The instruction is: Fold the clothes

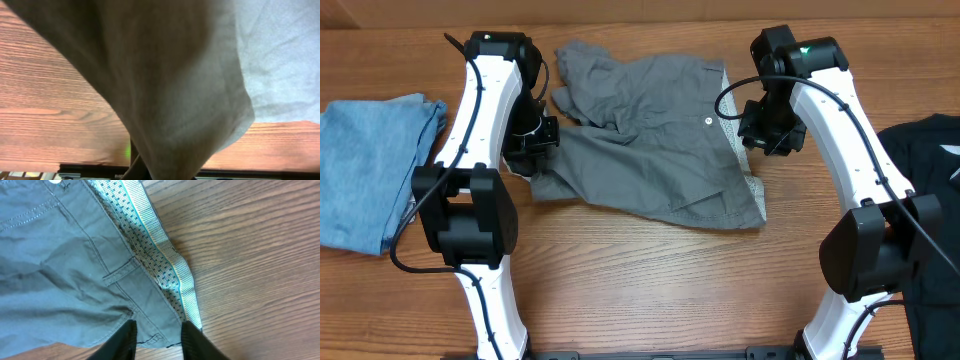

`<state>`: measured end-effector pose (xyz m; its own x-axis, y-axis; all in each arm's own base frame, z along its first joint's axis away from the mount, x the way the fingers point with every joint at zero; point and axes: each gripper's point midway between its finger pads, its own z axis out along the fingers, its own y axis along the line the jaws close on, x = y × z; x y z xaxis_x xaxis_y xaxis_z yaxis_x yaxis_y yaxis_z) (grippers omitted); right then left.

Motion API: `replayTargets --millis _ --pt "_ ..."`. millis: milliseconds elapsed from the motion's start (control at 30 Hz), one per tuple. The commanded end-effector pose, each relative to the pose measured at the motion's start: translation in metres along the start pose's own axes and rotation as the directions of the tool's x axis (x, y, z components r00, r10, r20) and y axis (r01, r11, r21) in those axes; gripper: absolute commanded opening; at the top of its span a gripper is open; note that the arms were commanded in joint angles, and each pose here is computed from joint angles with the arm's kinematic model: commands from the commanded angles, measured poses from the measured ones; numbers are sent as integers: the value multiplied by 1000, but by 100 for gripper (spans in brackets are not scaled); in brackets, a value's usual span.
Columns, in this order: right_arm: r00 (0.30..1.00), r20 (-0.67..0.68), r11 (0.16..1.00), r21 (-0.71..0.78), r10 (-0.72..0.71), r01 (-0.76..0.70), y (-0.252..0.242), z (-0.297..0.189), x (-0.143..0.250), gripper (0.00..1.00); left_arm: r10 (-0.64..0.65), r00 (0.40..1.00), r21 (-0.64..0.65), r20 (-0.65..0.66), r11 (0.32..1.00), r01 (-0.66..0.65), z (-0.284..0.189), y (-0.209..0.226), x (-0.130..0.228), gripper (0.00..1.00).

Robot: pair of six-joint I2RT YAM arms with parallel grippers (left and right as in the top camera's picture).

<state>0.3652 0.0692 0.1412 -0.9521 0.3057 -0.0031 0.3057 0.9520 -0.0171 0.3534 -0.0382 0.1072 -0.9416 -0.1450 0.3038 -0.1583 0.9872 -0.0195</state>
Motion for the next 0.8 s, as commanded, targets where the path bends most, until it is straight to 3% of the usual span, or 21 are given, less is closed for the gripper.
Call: replayTargets --millis 0,100,200,333,367,400,467,533,667,733,767 --pt "999 48 1000 -12 -8 9 -4 -15 -3 18 33 999 19 20 999 -33 -12 -12 19 12" --pt "998 62 1000 -25 -14 15 -1 -15 -6 9 29 998 -27 -50 999 -30 6 -20 40 14" --pt "996 78 998 -31 -43 45 1 -15 -10 8 58 987 -75 -147 995 -70 30 -24 61 24" --pt "992 94 996 -35 -82 86 3 -15 -13 8 -58 977 -265 -206 964 1 53 7 79 33" --pt "989 103 993 -36 -109 113 4 -16 -15 8 -83 976 -293 -200 956 22 54 11 80 38" --pt "987 111 992 -37 -119 123 5 -16 -17 12 -98 977 -300 -189 953 37 53 12 79 52" --pt "983 144 991 -50 -115 123 8 -17 -25 27 -97 981 -293 -171 955 44 48 12 80 72" --pt "966 194 981 -60 -170 184 15 -19 -36 43 -84 991 -258 -105 965 54 30 9 86 84" --pt "906 328 951 -61 -269 304 30 -28 -64 59 -12 979 -129 205 991 39 -35 2 91 87" --pt "878 420 953 -88 -228 290 39 -38 -86 66 32 898 -48 439 999 -12 -71 -10 70 86" --pt "861 464 943 -136 -209 302 47 -45 -96 66 37 841 -14 540 999 -34 -89 -18 55 92"
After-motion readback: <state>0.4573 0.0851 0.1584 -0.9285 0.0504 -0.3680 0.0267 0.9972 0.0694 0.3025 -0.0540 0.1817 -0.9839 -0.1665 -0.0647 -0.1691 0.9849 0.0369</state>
